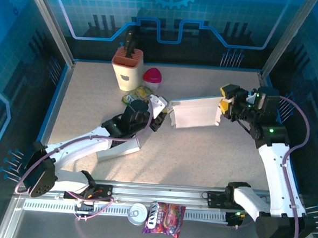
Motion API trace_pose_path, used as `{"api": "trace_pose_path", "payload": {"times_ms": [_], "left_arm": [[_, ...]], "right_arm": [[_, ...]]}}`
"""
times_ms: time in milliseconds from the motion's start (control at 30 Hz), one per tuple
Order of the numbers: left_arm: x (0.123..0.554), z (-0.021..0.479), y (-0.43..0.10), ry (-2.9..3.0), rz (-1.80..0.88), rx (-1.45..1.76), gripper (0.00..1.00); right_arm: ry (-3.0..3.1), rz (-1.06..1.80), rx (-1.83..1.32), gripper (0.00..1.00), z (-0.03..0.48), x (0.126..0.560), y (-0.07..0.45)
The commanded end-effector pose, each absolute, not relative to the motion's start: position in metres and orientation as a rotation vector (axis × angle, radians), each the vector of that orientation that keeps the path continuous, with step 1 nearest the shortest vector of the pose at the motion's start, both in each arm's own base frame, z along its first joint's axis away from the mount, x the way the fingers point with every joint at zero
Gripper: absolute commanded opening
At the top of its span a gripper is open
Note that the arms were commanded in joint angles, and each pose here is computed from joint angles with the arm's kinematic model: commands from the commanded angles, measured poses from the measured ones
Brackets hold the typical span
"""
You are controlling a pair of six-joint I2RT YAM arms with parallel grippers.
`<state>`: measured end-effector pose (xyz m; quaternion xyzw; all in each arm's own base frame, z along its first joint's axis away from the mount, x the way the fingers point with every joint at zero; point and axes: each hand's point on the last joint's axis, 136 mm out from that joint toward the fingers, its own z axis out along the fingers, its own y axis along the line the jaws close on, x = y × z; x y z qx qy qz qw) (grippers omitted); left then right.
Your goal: Fold the paper box
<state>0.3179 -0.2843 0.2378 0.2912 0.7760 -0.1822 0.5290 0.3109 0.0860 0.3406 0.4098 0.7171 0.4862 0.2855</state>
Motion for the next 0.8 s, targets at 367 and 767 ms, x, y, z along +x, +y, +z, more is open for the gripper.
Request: {"api": "trace_pose_path", "payload": {"times_ms": [367, 767], "left_arm": [[0.299, 0.216, -0.294, 2.130, -0.495, 0.499, 0.00], [0.294, 0.213, -0.297, 2.125, -0.491, 0.516, 0.00]], "right_arm": [[1.959, 1.053, 0.838, 0.75, 0.358, 0.291, 0.129], [2.021, 1.082, 0.853, 0.45, 0.330, 0.309, 0.157]]}}
